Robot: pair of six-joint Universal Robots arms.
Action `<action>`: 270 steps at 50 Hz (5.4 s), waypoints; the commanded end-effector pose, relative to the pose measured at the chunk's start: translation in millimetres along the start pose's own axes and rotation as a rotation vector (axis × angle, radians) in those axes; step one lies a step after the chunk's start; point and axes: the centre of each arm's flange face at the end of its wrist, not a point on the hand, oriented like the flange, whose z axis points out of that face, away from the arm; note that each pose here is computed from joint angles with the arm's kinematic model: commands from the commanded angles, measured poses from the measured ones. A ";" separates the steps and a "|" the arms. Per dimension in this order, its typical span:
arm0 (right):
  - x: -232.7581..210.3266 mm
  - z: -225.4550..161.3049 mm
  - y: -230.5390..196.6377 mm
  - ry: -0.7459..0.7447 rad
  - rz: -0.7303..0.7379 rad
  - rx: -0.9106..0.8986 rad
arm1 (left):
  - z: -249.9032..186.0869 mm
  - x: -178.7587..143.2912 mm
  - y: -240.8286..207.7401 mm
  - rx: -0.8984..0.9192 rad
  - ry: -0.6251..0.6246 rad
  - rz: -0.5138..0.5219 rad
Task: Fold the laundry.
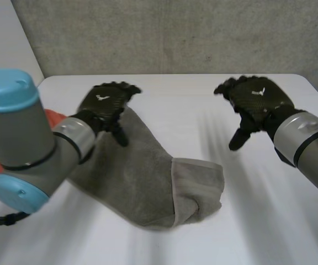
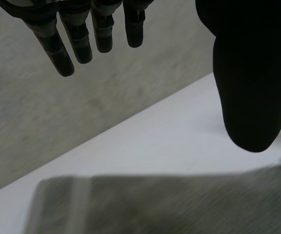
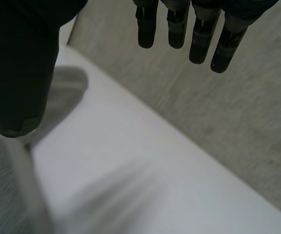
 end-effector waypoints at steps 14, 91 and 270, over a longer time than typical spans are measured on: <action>-120.3 -38.0 61.0 -0.415 -0.319 -0.113 | -37.4 -49.9 89.3 -0.352 0.031 0.179; -54.9 21.9 66.4 -0.124 -0.093 -0.128 | 26.8 -94.1 110.7 -0.352 -0.146 0.203; 59.5 56.0 126.2 -0.178 -0.549 -0.371 | -55.3 -12.4 57.6 -0.138 -0.136 0.352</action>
